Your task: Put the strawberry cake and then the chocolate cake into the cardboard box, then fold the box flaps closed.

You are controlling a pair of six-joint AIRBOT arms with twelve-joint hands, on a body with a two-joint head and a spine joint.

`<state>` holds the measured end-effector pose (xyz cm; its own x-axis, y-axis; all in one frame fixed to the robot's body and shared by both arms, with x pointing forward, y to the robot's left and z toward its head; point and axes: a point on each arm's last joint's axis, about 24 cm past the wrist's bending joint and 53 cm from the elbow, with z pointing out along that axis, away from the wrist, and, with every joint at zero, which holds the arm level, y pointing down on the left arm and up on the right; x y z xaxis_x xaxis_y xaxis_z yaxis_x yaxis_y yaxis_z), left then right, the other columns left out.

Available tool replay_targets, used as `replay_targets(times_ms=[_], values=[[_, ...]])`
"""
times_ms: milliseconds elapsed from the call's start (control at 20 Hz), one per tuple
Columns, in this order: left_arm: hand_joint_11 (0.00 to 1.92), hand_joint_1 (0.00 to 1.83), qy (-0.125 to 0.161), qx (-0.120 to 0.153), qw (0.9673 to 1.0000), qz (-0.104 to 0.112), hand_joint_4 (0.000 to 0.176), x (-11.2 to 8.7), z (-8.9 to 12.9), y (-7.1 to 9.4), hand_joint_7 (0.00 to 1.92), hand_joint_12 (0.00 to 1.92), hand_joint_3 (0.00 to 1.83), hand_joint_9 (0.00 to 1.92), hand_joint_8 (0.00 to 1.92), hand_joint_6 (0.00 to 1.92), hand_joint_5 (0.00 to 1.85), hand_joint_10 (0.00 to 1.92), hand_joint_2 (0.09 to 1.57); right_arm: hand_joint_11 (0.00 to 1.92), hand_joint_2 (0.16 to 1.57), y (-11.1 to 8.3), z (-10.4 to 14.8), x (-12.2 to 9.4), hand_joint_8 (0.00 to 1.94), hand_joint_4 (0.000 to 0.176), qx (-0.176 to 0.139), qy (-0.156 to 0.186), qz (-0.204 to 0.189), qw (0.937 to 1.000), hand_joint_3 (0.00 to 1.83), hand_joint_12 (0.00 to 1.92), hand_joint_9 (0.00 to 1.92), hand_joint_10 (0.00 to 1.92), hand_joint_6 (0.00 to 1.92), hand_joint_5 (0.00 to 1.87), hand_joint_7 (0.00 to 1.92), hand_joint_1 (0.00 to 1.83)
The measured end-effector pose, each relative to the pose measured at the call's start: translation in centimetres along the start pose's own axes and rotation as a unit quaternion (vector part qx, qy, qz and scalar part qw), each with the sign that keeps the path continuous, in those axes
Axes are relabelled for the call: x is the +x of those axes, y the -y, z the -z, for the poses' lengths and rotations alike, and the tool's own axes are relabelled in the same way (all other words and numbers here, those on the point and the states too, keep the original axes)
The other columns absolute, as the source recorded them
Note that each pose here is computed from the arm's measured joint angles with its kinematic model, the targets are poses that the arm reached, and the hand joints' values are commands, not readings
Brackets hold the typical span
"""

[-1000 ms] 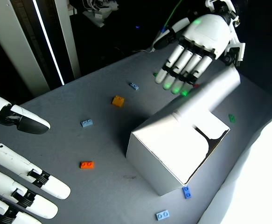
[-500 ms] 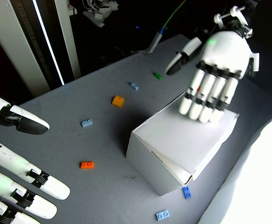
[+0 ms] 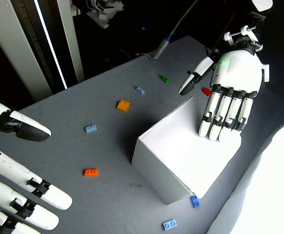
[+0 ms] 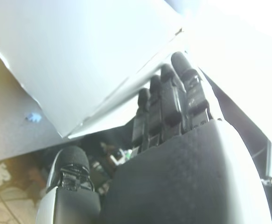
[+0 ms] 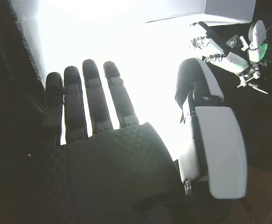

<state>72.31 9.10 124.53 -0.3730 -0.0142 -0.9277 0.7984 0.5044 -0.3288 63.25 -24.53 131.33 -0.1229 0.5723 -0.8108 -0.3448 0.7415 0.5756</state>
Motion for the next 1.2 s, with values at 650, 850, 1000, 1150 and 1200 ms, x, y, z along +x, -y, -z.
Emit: replay_targets(times_ms=[650, 850, 1000, 1150, 1200], values=[[0.00, 0.00, 0.056, -0.009, 0.9976, -0.040, 0.000, -7.0, 3.5, -0.7, 0.27, 0.80, 0.00, 0.25, 0.00, 0.00, 0.20, 0.00, 1.18, 0.00, 1.24, 0.0, 0.0, 0.0, 0.00, 0.000, 0.000, 0.000, 0.001, 1.0000, 0.00, 0.47, 0.18, 0.02, 0.01, 0.17, 0.23, 0.00], [0.00, 0.00, 0.029, -0.016, 0.9982, -0.051, 0.000, -6.1, 4.8, -1.5, 0.28, 0.83, 0.00, 0.26, 0.00, 0.00, 0.21, 0.01, 1.19, 0.00, 1.24, 0.4, 0.1, 0.2, 0.01, 0.000, 0.005, -0.004, 0.005, 1.0000, 0.00, 0.46, 0.19, 0.01, 0.01, 0.17, 0.22, 0.00], [0.01, 0.00, 0.016, -0.011, 0.9987, -0.047, 0.000, -5.7, 6.4, -1.8, 0.39, 1.02, 0.00, 0.37, 0.01, 0.02, 0.31, 0.02, 1.19, 0.00, 1.25, 0.9, 0.6, 0.1, 0.02, 0.000, 0.013, -0.007, 0.010, 0.9998, 0.00, 0.68, 0.27, 0.04, 0.04, 0.28, 0.32, 0.00], [0.16, 0.05, -0.013, -0.018, 0.9982, -0.056, 0.000, -4.2, 7.9, -2.9, 0.80, 1.41, 0.00, 0.73, 0.04, 0.02, 0.64, 0.22, 1.24, 0.00, 1.25, 1.2, 1.5, -0.1, 0.13, 0.000, 0.022, -0.008, 0.014, 0.9996, 0.00, 1.38, 0.64, 0.22, 0.18, 0.66, 0.74, 0.01], [0.29, 0.11, -0.019, -0.015, 0.9982, -0.054, 0.000, -3.8, 8.2, -3.0, 0.93, 1.55, 0.00, 0.69, 0.17, 0.05, 0.81, 0.75, 1.24, 0.13, 1.26, 1.2, 1.7, 0.0, 0.23, 0.000, 0.023, -0.010, 0.017, 0.9995, 0.00, 1.57, 0.66, 0.62, 0.27, 0.82, 0.89, 0.01]])
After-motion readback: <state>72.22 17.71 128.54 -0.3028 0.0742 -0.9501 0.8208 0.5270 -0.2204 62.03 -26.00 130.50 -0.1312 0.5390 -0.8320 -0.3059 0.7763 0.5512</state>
